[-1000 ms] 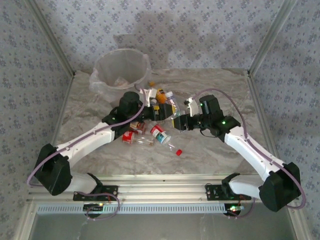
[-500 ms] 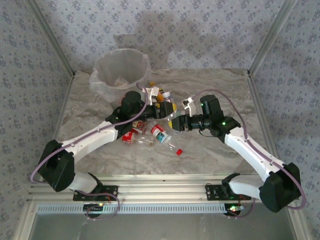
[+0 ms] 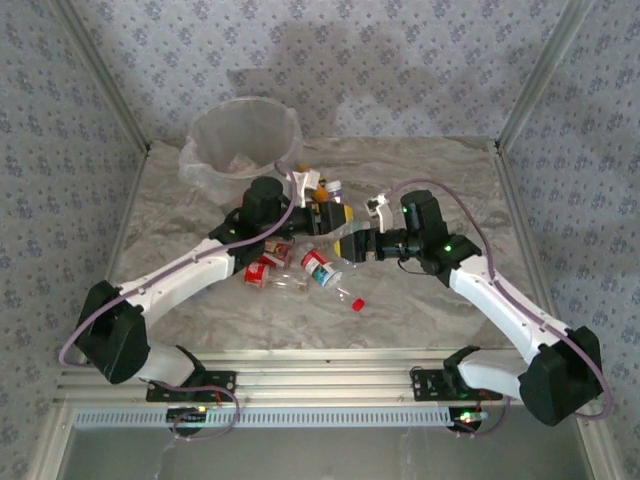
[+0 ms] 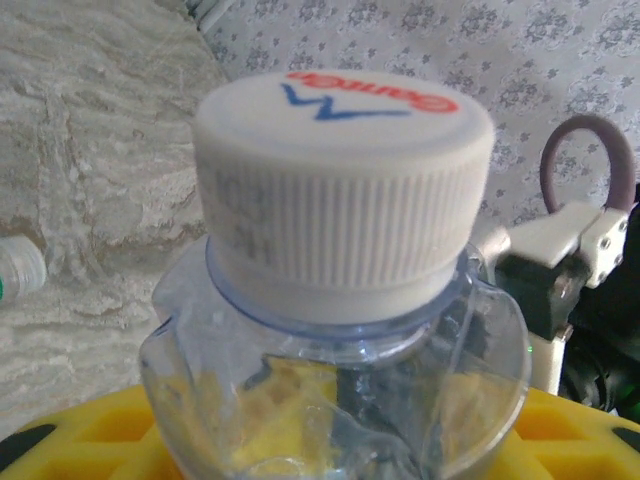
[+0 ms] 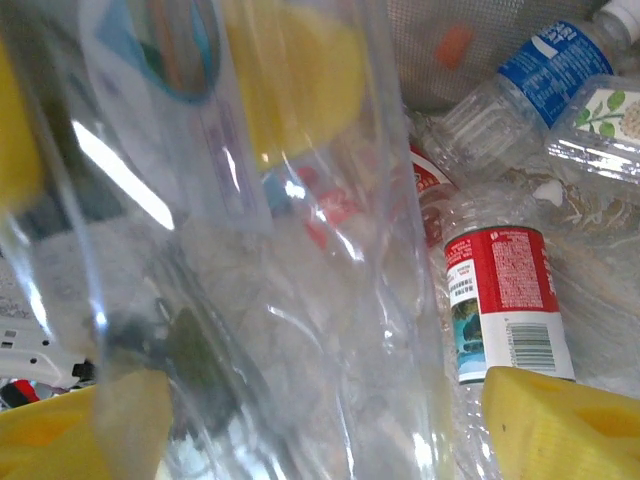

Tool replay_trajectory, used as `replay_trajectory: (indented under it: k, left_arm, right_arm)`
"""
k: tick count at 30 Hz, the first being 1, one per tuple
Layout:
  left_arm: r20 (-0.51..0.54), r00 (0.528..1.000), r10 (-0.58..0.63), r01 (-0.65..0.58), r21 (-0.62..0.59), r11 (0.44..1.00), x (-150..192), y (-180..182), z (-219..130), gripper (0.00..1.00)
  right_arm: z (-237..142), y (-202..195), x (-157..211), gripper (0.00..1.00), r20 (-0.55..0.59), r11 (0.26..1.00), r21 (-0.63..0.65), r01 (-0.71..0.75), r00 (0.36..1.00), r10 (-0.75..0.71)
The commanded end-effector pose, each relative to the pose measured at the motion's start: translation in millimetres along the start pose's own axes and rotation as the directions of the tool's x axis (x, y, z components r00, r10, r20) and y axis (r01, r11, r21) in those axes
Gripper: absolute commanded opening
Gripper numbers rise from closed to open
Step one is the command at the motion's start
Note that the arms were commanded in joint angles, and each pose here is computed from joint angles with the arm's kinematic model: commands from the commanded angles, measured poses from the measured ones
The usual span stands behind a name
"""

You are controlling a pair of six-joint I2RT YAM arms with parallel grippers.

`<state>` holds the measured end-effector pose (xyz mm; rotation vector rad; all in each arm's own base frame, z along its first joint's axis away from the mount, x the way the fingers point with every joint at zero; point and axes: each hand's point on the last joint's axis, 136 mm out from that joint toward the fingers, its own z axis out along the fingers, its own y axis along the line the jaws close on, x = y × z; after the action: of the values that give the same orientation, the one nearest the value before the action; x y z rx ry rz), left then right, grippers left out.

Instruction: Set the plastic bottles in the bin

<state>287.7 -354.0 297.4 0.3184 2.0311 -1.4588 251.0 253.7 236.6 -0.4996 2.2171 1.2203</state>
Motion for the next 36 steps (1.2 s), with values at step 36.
replay_trajectory:
  k: [36]
  left_arm:
    - [-0.141,0.813,0.564,-0.468,-0.734,0.491,-258,91,-142,0.55]
  right_arm:
    - [-147,107,-80,1.00,0.560,0.944,0.229,0.238,0.761,-0.328]
